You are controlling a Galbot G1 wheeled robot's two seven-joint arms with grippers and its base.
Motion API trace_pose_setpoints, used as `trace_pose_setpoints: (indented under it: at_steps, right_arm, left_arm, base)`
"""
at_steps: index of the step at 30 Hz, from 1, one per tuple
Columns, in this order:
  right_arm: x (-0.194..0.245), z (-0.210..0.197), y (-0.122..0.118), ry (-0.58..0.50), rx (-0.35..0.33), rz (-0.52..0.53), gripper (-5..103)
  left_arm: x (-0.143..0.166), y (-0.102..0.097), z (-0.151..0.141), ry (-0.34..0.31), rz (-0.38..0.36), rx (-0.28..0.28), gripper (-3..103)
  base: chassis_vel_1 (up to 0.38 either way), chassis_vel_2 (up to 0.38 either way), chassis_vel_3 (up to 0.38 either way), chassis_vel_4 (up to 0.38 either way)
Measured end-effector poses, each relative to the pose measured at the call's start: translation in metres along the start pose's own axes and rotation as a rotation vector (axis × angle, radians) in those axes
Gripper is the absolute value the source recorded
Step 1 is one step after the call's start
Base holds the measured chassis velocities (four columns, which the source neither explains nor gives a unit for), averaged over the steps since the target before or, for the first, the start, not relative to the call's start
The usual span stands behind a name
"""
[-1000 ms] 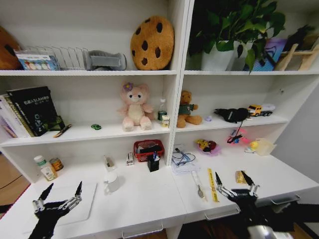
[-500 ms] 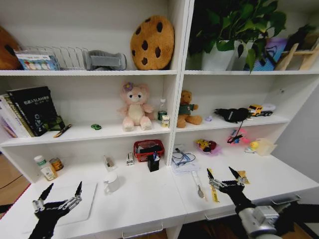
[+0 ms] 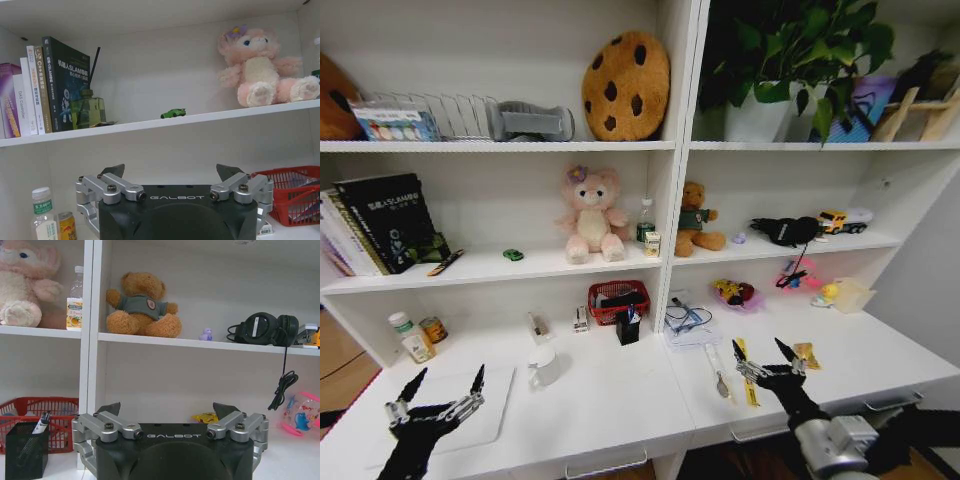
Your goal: Organize the objects on the table.
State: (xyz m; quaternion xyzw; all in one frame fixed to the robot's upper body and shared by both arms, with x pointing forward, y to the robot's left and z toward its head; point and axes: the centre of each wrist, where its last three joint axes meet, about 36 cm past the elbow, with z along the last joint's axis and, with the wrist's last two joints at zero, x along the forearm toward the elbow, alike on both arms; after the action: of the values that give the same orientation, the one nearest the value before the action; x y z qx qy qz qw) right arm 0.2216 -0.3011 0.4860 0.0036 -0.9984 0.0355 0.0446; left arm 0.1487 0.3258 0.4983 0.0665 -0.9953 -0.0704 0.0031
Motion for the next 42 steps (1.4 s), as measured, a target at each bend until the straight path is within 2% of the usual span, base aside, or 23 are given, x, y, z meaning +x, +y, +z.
trace_pose_setpoints:
  at_steps: [29, 42]
  right_arm:
    - [0.0004, 0.0002, -0.0002, 0.001, 0.005, 0.001, 100]
    - [0.0005, 0.0004, -0.0002, 0.001, 0.005, 0.001, 100]
  left_arm:
    - [0.0000, 0.0000, 0.0000, 0.000, 0.000, 0.000, 100]
    - [0.0000, 0.0000, 0.0000, 0.000, 0.000, 0.000, 100]
  base:
    - [0.008, -0.005, -0.006, 0.007]
    - [0.149, -0.153, -0.171, 0.162]
